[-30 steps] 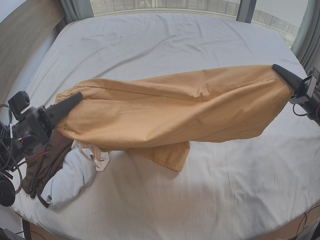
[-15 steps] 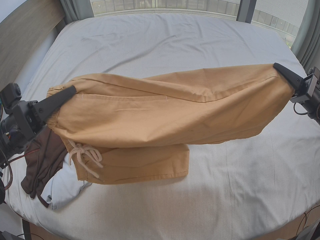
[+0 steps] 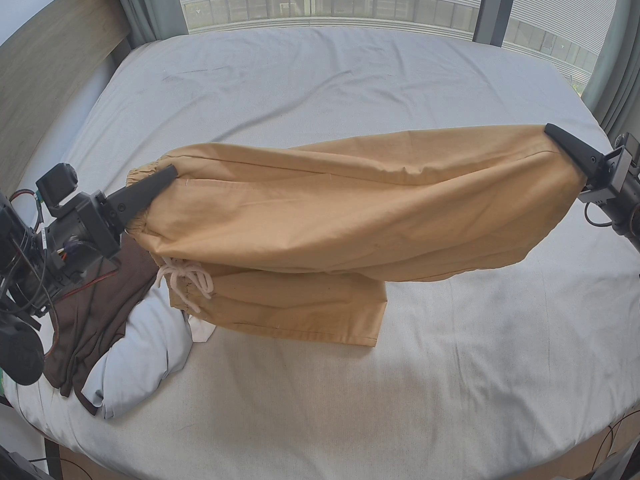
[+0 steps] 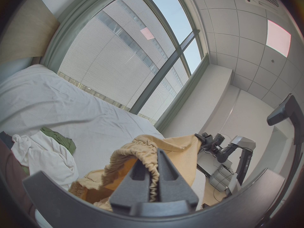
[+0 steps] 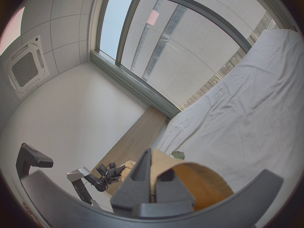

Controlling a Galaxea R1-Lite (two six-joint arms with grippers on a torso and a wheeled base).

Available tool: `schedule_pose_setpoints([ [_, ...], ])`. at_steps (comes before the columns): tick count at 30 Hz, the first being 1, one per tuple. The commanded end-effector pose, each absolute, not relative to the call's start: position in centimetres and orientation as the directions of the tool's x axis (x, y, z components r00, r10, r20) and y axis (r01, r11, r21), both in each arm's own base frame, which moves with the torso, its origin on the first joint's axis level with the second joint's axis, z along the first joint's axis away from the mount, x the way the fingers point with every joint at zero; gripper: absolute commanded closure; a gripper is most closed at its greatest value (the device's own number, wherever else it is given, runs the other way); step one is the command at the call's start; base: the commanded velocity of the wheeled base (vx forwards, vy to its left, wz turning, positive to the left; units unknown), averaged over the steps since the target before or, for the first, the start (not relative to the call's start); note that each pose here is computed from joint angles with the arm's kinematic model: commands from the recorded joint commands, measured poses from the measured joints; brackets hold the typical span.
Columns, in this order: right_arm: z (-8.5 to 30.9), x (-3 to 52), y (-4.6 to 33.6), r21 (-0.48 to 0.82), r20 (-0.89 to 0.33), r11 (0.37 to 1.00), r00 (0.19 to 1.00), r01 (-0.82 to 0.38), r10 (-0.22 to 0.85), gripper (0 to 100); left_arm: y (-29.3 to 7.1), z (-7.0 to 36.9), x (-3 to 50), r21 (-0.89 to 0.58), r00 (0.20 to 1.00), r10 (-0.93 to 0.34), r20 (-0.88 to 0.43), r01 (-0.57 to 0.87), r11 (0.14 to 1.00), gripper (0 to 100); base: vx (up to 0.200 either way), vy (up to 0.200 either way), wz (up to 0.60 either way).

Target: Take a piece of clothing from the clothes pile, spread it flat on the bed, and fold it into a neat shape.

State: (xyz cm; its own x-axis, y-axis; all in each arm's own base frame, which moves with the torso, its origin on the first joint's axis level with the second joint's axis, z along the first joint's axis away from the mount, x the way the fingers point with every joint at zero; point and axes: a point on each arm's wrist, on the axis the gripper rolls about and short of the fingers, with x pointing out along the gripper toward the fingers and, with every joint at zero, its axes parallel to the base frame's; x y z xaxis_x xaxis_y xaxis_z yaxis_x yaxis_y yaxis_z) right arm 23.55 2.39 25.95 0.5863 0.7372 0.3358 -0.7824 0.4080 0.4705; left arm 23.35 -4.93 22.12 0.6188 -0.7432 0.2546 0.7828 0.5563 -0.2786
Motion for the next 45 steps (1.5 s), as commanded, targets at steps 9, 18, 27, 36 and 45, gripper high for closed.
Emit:
schedule_pose_setpoints([
  [9, 24.8, 25.0, 1.6, 0.478, 0.329, 0.434, 0.614, -0.764, 0.718, 100, -5.1, 21.0, 25.7, -0.295, 0.625, -0.720, 0.303, 0.780, 0.552, 100, 0.000, 0.000, 0.00],
  [18, 24.6, 25.3, 1.6, 0.486, 0.322, 0.433, 0.616, -0.759, 0.719, 100, -5.3, 21.8, 26.9, -0.275, 0.628, -0.697, 0.346, 0.778, 0.565, 100, 0.000, 0.000, 0.00],
  [27, 24.4, 25.6, 1.1, 0.490, 0.319, 0.447, 0.631, -0.749, 0.707, 100, -5.0, 22.4, 27.5, -0.268, 0.643, -0.670, 0.372, 0.765, 0.586, 100, 0.000, 0.000, 0.00],
  [36, 24.3, 25.9, 0.7, 0.492, 0.317, 0.458, 0.642, -0.740, 0.698, 100, -4.8, 22.9, 27.5, -0.286, 0.644, -0.659, 0.388, 0.764, 0.578, 100, 0.000, 0.000, 0.00],
  [45, 23.8, 29.3, 0.5, 0.483, 0.322, 0.458, 0.638, -0.746, 0.699, 100, -4.5, 23.5, 28.1, -0.292, 0.648, -0.642, 0.409, 0.760, 0.581, 100, 0.000, 0.000, 0.00],
])
